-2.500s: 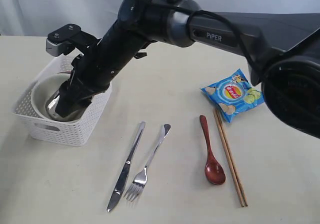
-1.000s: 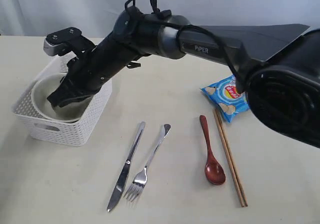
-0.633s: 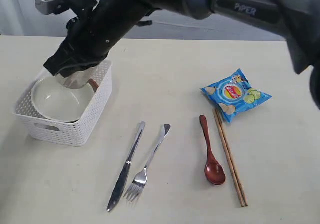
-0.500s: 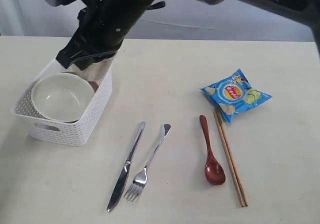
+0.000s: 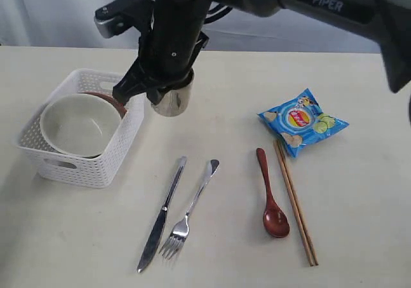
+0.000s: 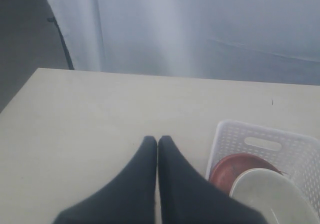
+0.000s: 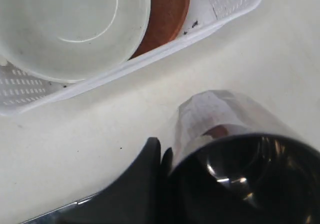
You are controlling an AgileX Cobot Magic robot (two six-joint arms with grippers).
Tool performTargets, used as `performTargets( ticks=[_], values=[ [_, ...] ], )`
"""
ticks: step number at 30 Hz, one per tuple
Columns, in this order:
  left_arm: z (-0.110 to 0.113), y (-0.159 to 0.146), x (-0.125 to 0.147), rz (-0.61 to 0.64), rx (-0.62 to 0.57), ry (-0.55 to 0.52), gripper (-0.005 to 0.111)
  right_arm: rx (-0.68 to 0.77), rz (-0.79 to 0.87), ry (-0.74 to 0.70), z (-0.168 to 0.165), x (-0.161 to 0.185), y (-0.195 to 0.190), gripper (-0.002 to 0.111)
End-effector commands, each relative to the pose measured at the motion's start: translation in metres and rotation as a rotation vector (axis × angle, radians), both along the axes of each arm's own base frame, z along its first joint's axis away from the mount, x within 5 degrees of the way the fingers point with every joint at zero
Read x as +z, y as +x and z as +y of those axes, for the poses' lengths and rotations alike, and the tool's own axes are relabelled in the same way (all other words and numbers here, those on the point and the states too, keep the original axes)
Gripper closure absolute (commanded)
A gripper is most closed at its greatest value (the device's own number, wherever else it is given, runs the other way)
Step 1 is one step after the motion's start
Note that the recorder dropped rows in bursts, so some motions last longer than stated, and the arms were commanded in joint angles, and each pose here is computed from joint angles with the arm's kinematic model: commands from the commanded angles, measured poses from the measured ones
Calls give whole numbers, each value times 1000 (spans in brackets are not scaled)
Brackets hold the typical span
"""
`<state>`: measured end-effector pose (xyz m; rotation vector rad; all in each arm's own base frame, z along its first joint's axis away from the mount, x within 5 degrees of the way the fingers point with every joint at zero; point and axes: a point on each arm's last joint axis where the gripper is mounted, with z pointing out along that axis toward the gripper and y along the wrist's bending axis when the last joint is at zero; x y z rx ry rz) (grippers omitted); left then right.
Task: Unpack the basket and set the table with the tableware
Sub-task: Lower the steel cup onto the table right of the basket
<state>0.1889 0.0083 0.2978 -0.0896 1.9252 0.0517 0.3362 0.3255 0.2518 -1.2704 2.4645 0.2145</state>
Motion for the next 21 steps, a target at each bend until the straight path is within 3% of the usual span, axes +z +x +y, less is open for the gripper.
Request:
performTargets(
  ticks=[1, 9, 21],
  values=[
    [-1, -1, 0, -2, -3, -8, 107, -10, -30, -37, 1, -23, 14, 109],
    [-1, -1, 0, -2, -3, -8, 107, -91, 42, -87, -13, -67, 37, 109],
    [-1, -1, 0, -2, -3, -8, 107, -66, 94, -43, -5, -82, 35, 109]
  ],
)
